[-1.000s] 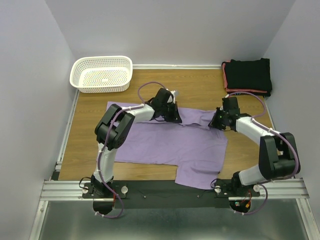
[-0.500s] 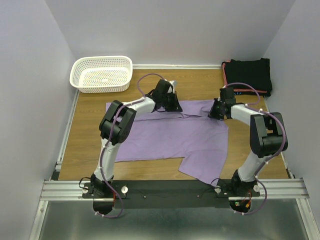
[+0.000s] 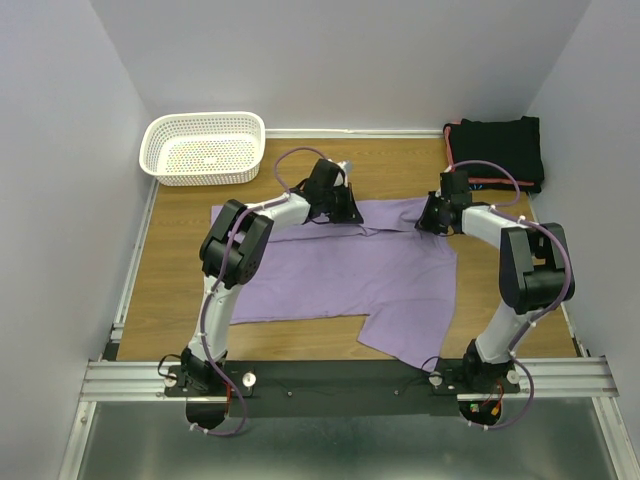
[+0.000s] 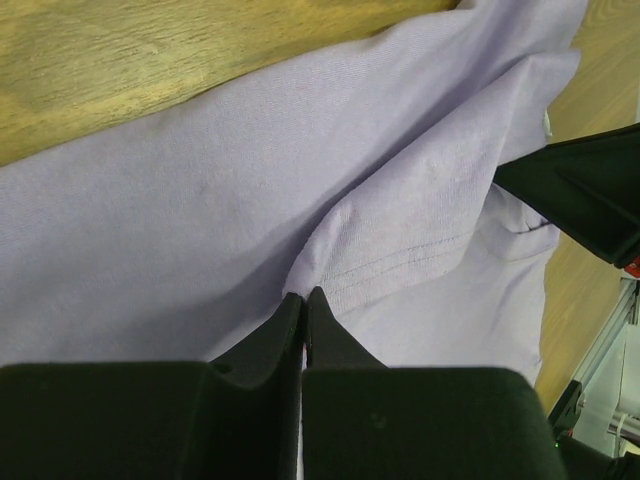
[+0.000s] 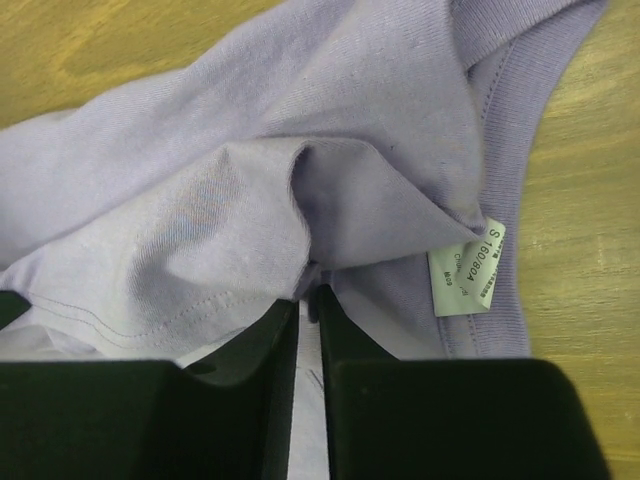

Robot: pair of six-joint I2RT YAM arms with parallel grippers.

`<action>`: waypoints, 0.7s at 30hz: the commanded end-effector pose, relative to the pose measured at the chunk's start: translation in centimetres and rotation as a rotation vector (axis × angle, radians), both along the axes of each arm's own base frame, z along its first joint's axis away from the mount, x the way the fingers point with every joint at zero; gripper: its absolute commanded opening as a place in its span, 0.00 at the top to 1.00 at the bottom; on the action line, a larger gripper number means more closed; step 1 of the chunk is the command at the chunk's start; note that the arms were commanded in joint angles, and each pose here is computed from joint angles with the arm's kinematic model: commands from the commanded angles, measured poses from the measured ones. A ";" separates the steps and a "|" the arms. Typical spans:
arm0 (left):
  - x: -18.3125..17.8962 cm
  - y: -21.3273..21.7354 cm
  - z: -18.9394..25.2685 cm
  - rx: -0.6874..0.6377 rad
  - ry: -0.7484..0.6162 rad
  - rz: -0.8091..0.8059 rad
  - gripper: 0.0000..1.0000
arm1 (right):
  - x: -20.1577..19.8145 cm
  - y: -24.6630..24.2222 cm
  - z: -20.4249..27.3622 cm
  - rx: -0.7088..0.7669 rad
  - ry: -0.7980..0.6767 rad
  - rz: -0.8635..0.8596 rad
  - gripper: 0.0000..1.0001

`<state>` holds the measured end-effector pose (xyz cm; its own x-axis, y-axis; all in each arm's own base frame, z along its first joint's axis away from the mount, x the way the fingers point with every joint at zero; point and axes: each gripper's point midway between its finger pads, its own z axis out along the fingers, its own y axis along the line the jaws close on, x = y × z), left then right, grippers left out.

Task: Fold and stack the t-shirts
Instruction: Fold the tshirt

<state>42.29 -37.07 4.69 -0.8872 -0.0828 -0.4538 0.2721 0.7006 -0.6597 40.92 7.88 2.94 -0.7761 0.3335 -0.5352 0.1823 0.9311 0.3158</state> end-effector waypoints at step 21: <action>-4.2 1.3 4.4 0.012 -0.006 -0.035 0.93 | -5.9 0.2 5.7 0.063 0.036 0.002 0.99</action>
